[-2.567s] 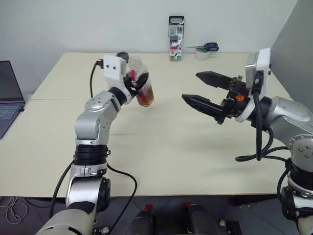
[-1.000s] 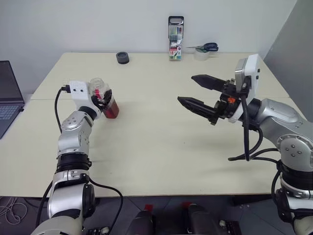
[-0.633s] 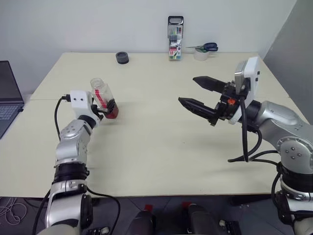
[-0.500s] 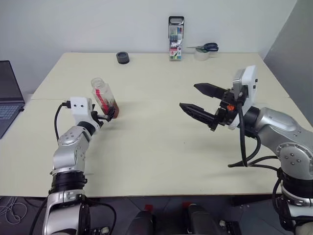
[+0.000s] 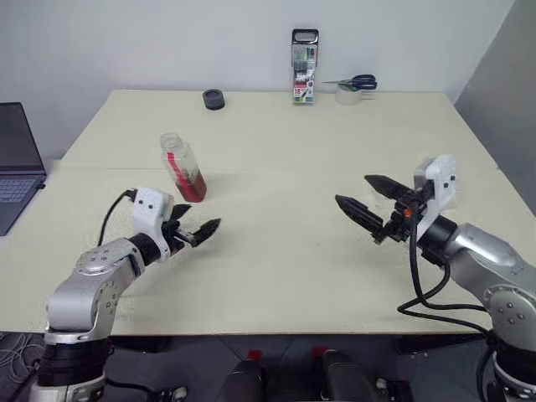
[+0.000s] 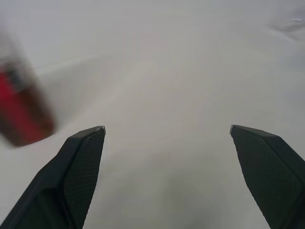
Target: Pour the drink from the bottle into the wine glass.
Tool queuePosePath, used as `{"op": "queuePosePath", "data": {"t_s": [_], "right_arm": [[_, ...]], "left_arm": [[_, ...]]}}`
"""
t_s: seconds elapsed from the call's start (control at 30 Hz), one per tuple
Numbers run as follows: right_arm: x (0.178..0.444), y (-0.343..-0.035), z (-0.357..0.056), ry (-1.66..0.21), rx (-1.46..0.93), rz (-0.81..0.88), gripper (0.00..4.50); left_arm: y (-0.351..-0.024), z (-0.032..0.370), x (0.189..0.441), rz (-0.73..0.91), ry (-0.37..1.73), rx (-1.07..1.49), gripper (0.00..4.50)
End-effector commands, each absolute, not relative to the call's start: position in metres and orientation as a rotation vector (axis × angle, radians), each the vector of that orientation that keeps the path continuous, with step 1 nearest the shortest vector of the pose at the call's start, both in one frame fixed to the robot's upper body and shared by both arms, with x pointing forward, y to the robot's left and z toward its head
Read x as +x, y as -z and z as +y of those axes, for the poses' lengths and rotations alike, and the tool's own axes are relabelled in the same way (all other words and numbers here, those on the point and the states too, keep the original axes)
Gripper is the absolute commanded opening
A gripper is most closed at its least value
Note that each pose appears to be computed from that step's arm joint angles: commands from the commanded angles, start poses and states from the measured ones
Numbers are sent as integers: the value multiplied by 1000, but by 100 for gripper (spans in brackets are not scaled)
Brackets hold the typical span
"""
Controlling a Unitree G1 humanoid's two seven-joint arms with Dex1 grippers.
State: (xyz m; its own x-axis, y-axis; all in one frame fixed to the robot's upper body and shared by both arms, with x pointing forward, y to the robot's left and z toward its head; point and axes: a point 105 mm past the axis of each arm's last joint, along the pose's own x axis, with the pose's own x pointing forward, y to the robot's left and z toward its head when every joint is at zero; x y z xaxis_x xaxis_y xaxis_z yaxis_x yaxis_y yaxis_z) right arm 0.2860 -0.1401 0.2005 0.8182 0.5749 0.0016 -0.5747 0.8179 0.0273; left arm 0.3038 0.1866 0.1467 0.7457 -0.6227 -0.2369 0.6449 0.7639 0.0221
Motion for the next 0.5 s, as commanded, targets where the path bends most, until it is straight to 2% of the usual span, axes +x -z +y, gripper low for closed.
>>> {"op": "queuePosePath", "data": {"t_s": [0.03,0.17,0.37,0.5], "right_arm": [[295,-194,-172,-412,17,20,450],[307,-185,-206,-180,194,30,450],[322,-179,-226,-16,401,32,450],[333,-176,-231,69,659,26,450]], "left_arm": [[-169,154,294,179,883,136,448],[-180,131,294,141,1020,169,448],[-183,123,300,125,1102,200,448],[-189,118,306,101,1131,198,448]]}}
